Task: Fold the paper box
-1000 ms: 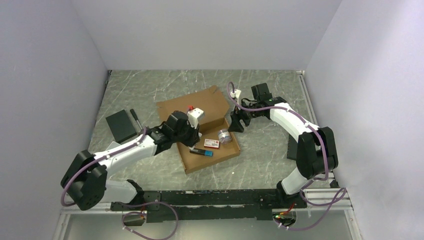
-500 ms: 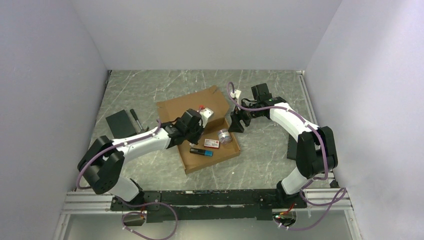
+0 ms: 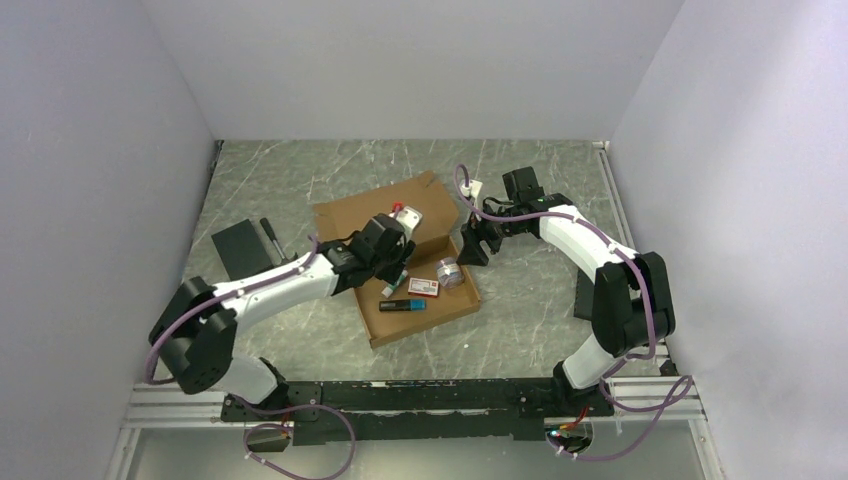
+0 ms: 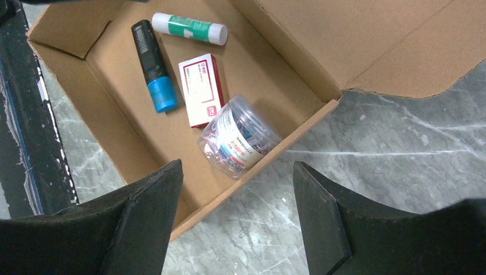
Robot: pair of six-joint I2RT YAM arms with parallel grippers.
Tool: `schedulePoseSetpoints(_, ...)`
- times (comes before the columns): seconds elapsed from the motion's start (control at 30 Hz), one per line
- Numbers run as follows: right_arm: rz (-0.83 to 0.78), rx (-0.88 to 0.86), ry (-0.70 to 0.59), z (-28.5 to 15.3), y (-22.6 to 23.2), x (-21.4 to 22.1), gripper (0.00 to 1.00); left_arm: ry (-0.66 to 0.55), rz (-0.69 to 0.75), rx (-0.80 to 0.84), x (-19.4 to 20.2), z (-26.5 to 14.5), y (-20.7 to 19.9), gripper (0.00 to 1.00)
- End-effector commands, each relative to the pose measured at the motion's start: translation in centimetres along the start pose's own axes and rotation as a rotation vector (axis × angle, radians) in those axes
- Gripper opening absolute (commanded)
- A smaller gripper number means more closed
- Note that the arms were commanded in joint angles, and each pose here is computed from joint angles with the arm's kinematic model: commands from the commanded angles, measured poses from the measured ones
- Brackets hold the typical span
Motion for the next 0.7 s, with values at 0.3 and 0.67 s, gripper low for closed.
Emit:
schedulePoseSetpoints(0.3, -0.045, 0.002, -0.029, -0.5, -0.4, -1.3, 0.74, -0.379, -0.283, -0.004, -3.3, -8.1, 3.0, 0.99)
schedulePoseSetpoints(0.67, -0.045, 0.004, -0.031, -0.6, -0.4, -1.4, 0.74, -0.386, -0.628, 0.081, -1.8, -9.6, 8.0, 1.00)
Point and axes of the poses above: each gripper's point midway between its finger pads, its own z axis out along the fingers, its own y axis along the line the jaws close on, x = y × z, the point moved 2 cm from there along -z, back along the fingers, and after that the axes turned 4 degrees about -z, right-handed, at the moved point
